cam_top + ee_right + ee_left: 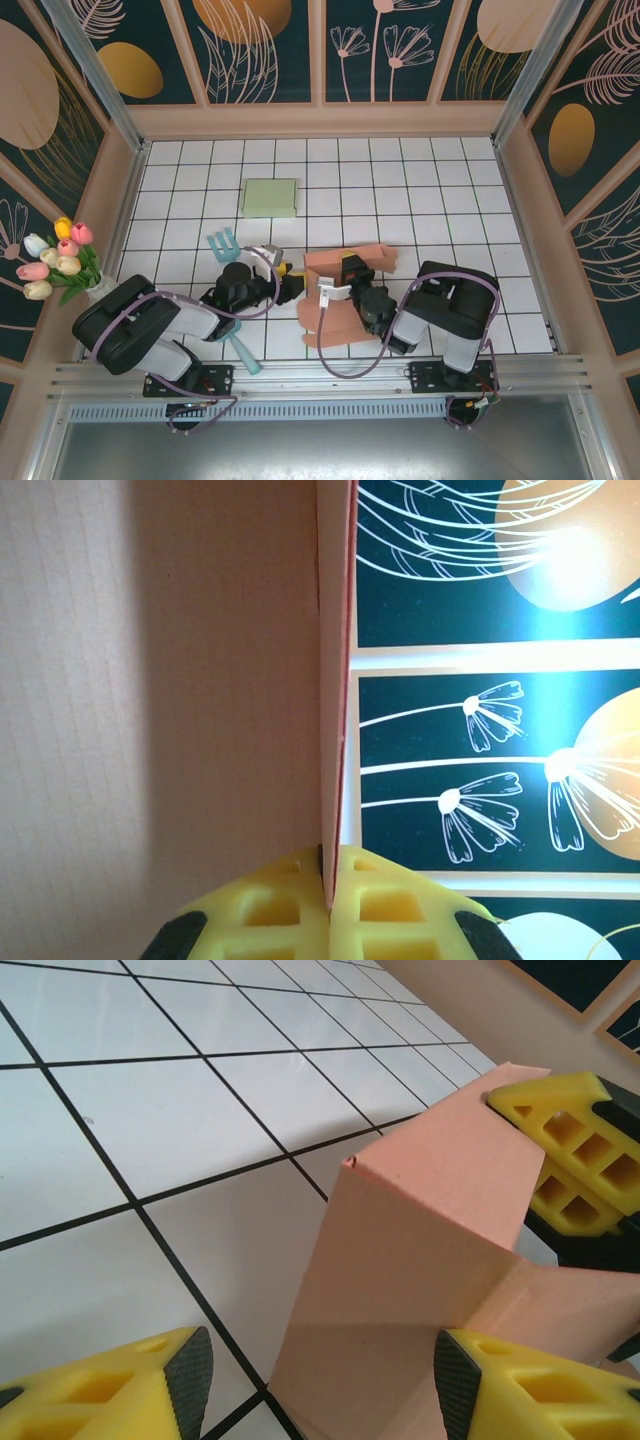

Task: Fold the paper box

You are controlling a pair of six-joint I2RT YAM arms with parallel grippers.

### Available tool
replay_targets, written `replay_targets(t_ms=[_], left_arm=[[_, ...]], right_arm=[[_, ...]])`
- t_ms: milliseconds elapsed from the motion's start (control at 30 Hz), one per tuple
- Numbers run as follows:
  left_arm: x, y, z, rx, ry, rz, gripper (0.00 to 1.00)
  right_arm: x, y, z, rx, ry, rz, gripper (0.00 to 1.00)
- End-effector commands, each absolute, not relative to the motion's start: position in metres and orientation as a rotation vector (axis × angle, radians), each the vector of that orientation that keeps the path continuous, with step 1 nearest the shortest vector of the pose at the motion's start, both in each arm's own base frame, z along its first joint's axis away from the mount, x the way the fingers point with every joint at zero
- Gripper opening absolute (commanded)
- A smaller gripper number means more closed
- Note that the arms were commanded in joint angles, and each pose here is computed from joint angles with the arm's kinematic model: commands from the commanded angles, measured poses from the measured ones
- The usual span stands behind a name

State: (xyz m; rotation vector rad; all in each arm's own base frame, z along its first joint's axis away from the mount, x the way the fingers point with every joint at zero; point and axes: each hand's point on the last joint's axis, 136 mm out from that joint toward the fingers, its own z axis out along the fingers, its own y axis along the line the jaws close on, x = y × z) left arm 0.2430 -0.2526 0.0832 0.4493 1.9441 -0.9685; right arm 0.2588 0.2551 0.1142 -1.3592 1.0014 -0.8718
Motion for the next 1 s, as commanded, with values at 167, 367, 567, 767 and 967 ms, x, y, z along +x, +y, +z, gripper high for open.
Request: replay_targets(t_ms=[167,367,567,767,967], left_arm=[[0.229,-0.255,0.089,0.508,1.887,-1.021,0.65],[0.214,-0.254,0.091,0.544,1.860,-1.063,0.76],[0.212,-0.251,0.085,0.535,1.875,-1.038,0.78],[0.213,-0.257,0.085,0.537,1.876,-1.054,0.78],[0.213,-0.262,0.083,0.538,1.880,-1.064,0.78]], right_arm=[[0.248,0.262,0.112,-1.353,0.985,-0.805,0.00],[0.250,0.263,0.112,-1.350,0.992,-0.800,0.00],[0.249,0.261,0.113,-1.335,0.996,-0.798,0.00],[0.248,0.259,0.113,-1.334,0.995,-0.799,0.00],[0.246,0.255,0.110,-1.338,0.999,-0.799,0.00]])
